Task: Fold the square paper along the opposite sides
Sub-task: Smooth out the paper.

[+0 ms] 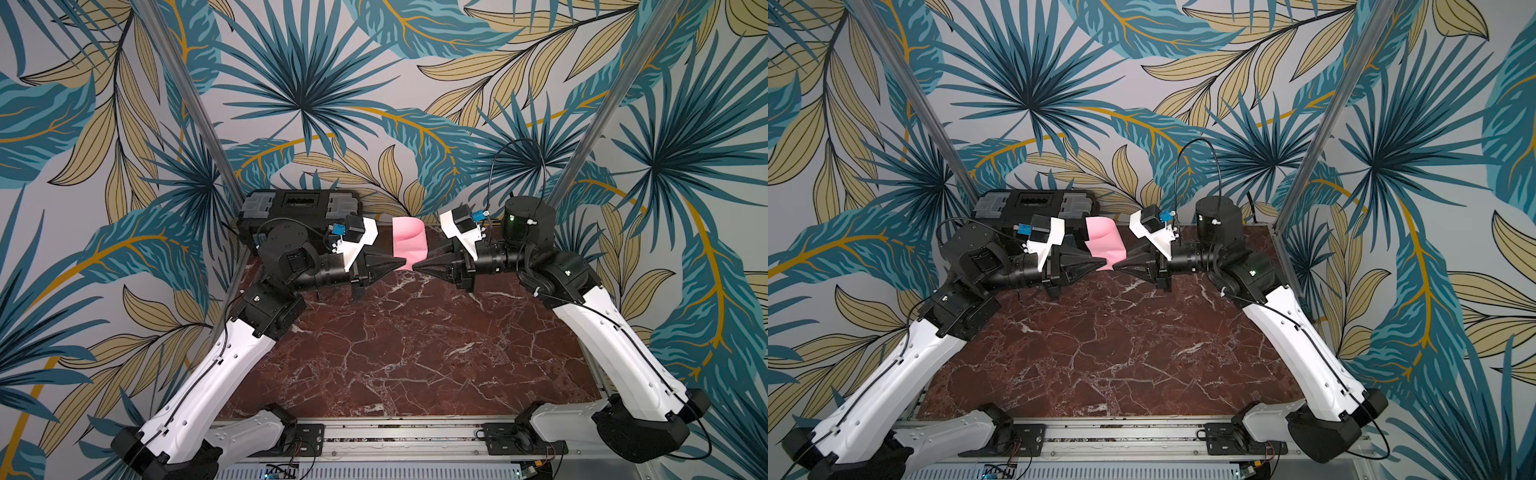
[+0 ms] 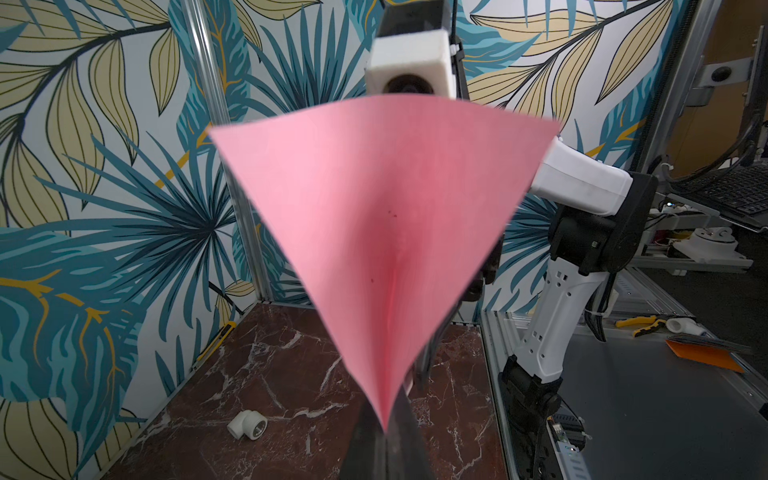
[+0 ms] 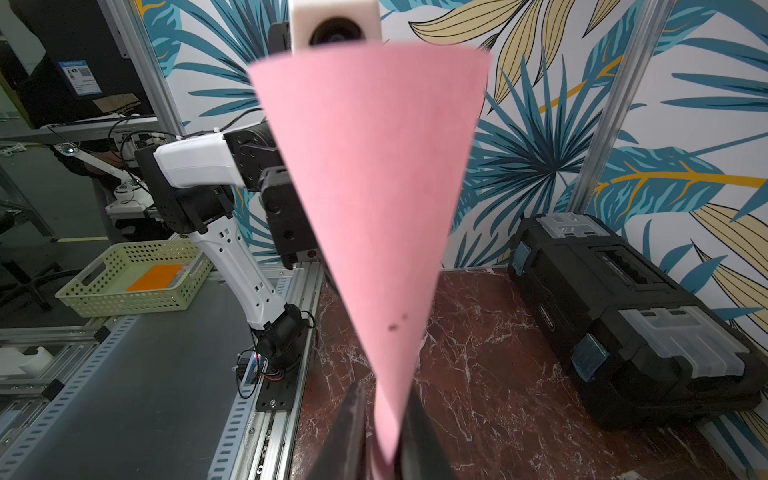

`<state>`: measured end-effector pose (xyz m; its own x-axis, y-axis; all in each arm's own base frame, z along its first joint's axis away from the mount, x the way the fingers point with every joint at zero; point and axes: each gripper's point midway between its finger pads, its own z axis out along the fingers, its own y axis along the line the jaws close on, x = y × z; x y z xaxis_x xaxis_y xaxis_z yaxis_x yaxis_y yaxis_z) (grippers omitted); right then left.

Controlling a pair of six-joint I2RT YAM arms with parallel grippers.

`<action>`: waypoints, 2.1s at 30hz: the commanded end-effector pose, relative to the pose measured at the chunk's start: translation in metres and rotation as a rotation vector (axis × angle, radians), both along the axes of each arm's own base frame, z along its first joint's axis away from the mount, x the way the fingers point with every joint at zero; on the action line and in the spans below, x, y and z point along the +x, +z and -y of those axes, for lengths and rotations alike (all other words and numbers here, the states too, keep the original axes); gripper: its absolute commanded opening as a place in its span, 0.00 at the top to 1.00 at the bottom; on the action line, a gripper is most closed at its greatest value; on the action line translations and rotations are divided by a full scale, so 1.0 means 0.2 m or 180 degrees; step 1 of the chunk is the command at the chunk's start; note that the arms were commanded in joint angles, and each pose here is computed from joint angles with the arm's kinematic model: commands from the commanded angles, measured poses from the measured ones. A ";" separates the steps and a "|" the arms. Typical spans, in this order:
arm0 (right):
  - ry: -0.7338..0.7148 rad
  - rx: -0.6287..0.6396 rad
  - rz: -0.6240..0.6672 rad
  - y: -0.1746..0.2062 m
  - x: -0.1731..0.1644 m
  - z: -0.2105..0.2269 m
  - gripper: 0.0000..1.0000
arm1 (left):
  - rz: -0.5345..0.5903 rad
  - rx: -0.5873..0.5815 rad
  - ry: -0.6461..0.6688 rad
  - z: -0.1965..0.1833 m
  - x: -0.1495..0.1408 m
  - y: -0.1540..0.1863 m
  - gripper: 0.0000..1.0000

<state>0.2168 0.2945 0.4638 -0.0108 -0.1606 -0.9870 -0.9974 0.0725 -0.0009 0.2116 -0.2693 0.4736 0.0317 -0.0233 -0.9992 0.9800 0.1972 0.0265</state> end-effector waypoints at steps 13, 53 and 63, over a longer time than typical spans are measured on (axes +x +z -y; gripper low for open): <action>0.0049 -0.0019 0.0051 0.01 -0.03 0.01 0.79 | -0.0067 -0.0010 -0.0148 0.01 0.00 -0.02 1.00; 0.0057 0.0012 0.0016 0.04 -0.01 -0.01 0.98 | 0.0042 0.0023 -0.0194 0.00 -0.04 -0.01 0.90; 0.0053 -0.0003 -0.0005 0.02 -0.02 0.00 0.98 | 0.0139 0.0011 -0.0215 -0.02 -0.07 0.04 0.47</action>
